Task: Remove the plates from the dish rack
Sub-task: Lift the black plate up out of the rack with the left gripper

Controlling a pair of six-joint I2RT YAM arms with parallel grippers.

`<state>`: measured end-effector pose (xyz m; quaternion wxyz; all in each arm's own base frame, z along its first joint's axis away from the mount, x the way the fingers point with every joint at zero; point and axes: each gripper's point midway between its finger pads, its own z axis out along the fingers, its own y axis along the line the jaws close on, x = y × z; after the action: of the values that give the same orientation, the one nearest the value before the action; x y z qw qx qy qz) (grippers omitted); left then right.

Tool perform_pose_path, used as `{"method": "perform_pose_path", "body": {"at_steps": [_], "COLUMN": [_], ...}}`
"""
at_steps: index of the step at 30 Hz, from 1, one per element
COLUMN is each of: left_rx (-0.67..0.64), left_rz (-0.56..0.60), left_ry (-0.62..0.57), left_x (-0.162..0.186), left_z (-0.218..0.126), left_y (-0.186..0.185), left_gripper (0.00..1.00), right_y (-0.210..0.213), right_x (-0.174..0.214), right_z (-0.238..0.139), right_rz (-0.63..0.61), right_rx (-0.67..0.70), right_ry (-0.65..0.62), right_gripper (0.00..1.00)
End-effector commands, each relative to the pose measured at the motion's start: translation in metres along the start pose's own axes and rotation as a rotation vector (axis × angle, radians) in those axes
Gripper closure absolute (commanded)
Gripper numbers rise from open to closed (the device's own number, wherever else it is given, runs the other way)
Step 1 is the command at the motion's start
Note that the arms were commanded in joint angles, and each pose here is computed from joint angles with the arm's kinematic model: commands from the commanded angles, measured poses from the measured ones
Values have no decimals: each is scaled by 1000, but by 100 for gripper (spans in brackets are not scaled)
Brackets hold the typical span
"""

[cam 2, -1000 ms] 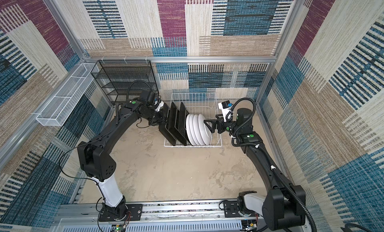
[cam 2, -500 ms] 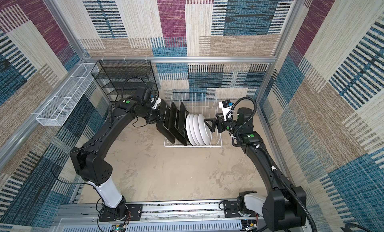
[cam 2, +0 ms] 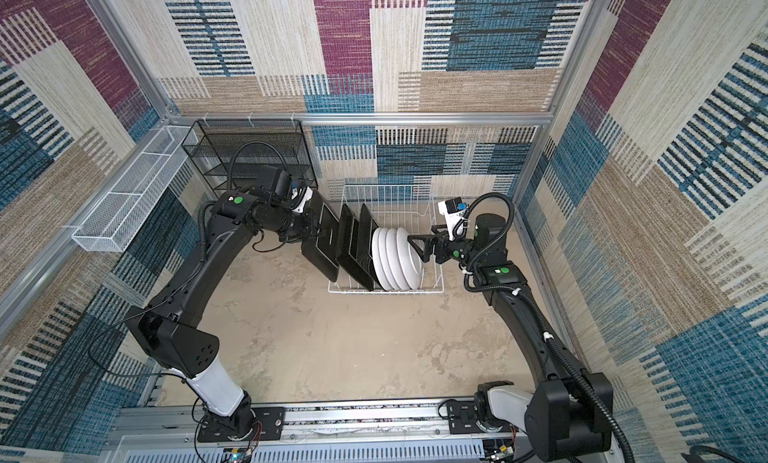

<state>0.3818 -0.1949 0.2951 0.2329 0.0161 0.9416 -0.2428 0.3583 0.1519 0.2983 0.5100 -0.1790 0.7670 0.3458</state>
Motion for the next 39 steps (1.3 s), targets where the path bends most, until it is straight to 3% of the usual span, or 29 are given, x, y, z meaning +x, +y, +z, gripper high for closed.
{"method": "perform_pose_path", "body": {"at_steps": [1, 8, 17, 22, 33, 39], "left_rx": [12, 6, -104, -98, -201, -295], "left_rz": [53, 106, 360, 485, 862, 1087], "left_ry": [-103, -185, -299, -343, -492, -666], "left_x": [-18, -28, -47, -57, -54, -46], "left_z": [-22, -55, -85, -92, -98, -99], "left_y": [-7, -14, -10, -24, -49, -60], "left_gripper": [100, 100, 100, 100, 100, 100], "right_y": [9, 14, 16, 23, 27, 34], "right_x": [-16, -16, -41, -45, -60, -65], "right_z": [-3, 1, 8, 16, 34, 38], "right_rz": [-15, 69, 237, 352, 565, 633], "right_rx": [-27, -81, -112, -179, -173, -180], "right_ry": [-42, -36, -29, -19, 19, 28], "right_gripper": [0, 0, 0, 0, 0, 0]}}
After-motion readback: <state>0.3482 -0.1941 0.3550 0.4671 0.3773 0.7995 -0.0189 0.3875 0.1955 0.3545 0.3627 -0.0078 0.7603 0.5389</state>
